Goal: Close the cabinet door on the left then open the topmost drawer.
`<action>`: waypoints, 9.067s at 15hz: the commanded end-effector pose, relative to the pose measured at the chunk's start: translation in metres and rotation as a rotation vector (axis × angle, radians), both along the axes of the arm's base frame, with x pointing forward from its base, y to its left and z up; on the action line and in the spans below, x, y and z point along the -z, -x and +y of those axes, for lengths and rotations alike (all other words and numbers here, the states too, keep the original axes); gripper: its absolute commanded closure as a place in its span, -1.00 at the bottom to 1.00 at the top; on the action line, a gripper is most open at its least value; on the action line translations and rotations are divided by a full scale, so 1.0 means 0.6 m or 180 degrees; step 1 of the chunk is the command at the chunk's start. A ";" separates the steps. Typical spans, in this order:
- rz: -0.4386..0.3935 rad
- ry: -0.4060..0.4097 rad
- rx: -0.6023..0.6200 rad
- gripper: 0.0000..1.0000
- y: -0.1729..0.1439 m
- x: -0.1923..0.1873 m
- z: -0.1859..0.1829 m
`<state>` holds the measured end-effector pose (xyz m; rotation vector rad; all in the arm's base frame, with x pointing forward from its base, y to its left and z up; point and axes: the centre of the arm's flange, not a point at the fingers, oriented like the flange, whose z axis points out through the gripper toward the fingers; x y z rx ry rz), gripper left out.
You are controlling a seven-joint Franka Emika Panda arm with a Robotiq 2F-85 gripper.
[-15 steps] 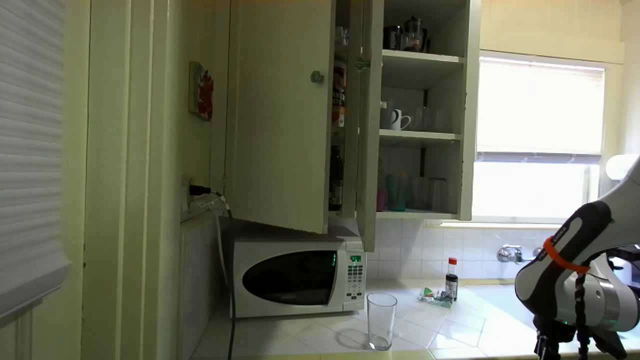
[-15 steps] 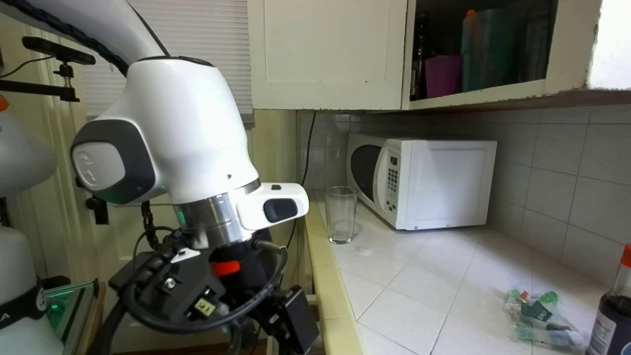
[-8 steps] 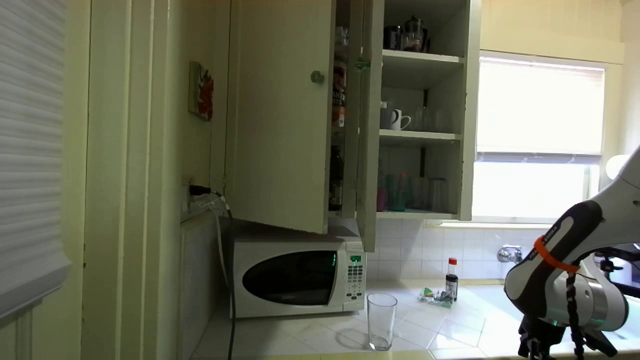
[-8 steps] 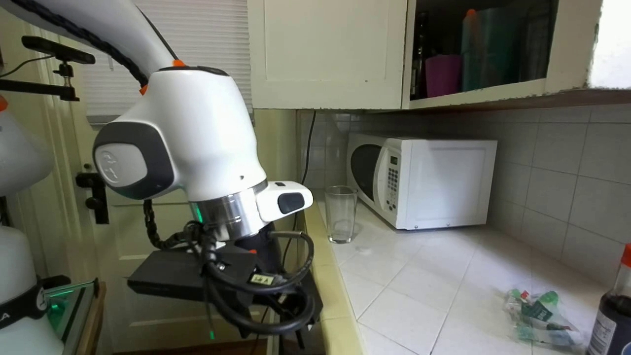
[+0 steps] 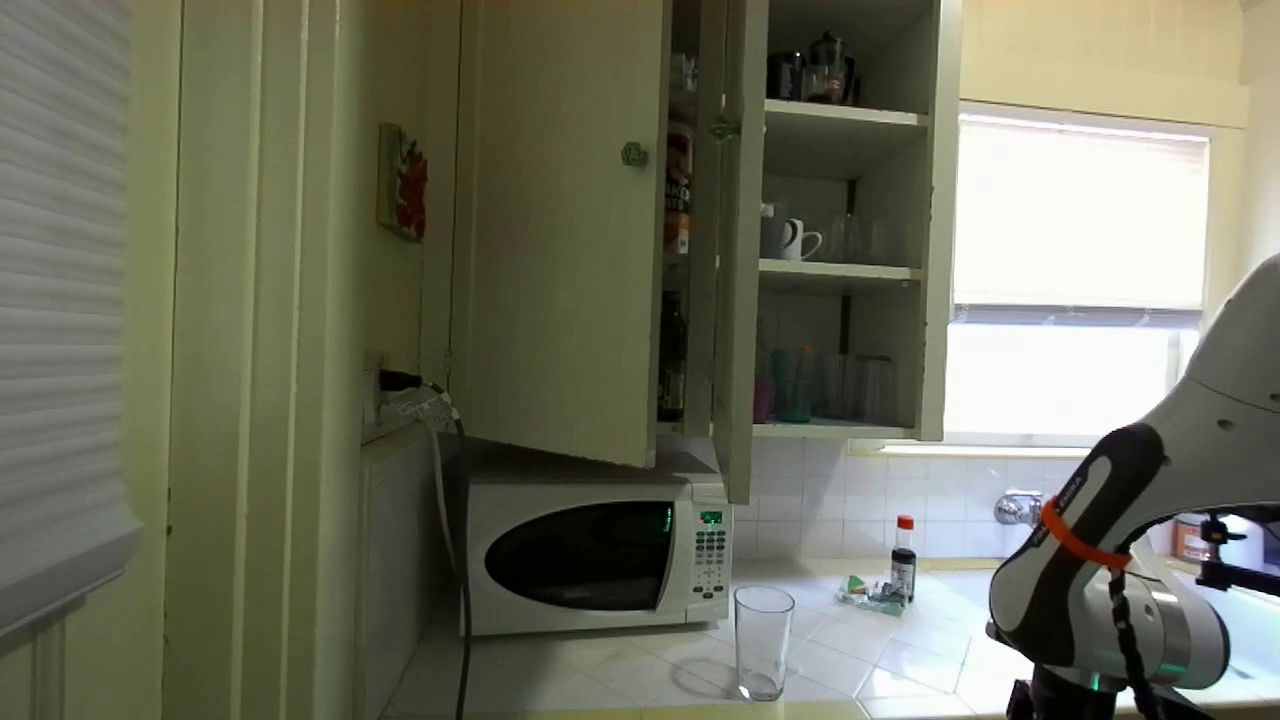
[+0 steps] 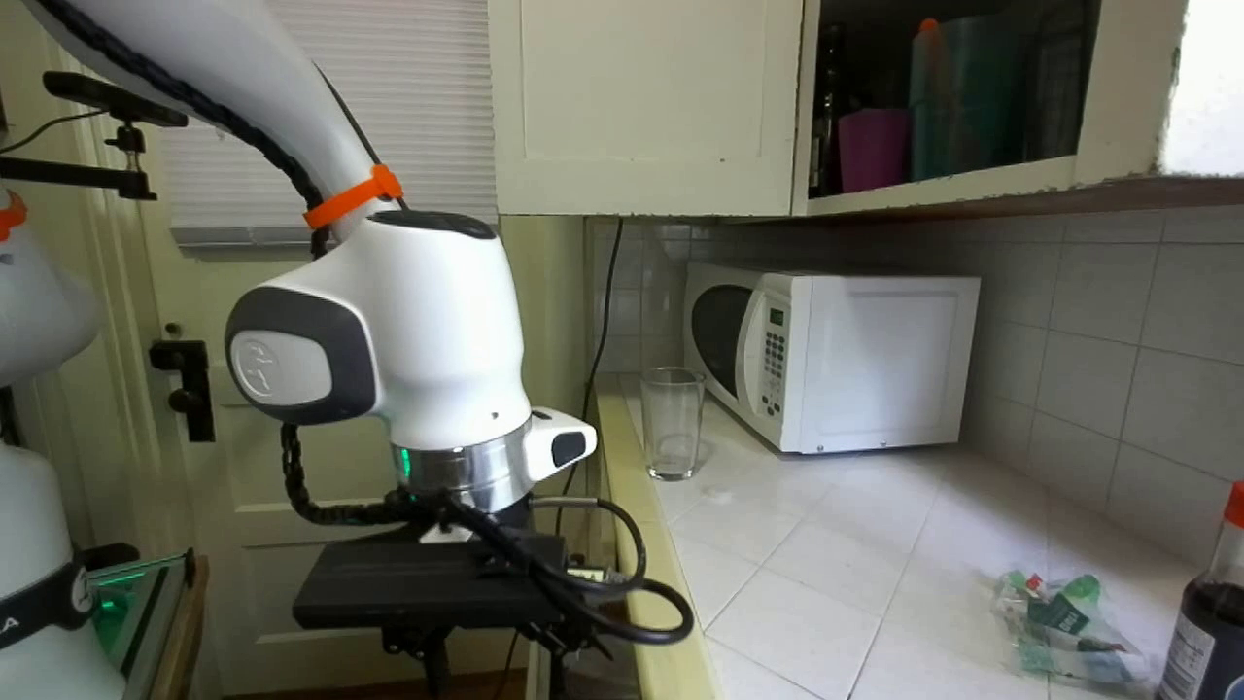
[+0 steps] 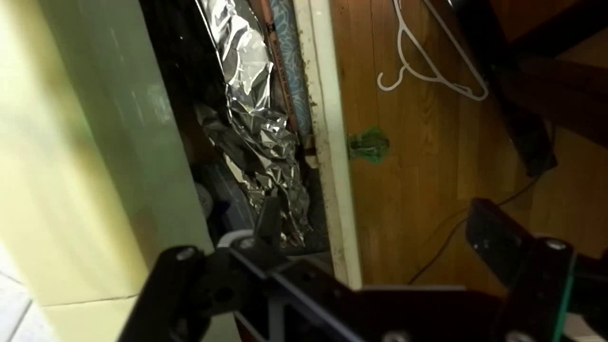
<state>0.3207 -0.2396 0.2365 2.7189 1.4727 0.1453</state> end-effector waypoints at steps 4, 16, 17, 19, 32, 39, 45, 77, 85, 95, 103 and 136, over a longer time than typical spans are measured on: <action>-0.0255 0.0255 0.0059 -1.00 0.004 0.071 0.090; -0.0068 0.0346 -0.0026 -1.00 -0.051 0.140 0.113; -0.0073 0.0334 0.0027 -0.50 -0.059 0.144 0.109; -0.0060 0.0312 0.0010 -0.32 -0.066 0.149 0.110; 0.0127 0.0176 -0.0527 0.87 -0.066 0.163 0.128; 0.0293 0.0279 -0.1020 0.86 -0.034 0.164 0.153; 0.0327 0.0333 -0.1195 0.86 -0.013 0.164 0.177; 0.0701 -0.0039 -0.1424 -1.00 0.009 0.186 0.195; 0.0858 -0.0082 -0.1536 -1.00 0.011 0.197 0.209; 0.0641 0.0016 -0.1402 -1.00 0.011 0.185 0.208; 0.0170 -0.0014 -0.0649 -1.00 0.037 0.107 0.110; -0.0443 -0.0380 0.4237 -1.00 0.225 -0.154 -0.107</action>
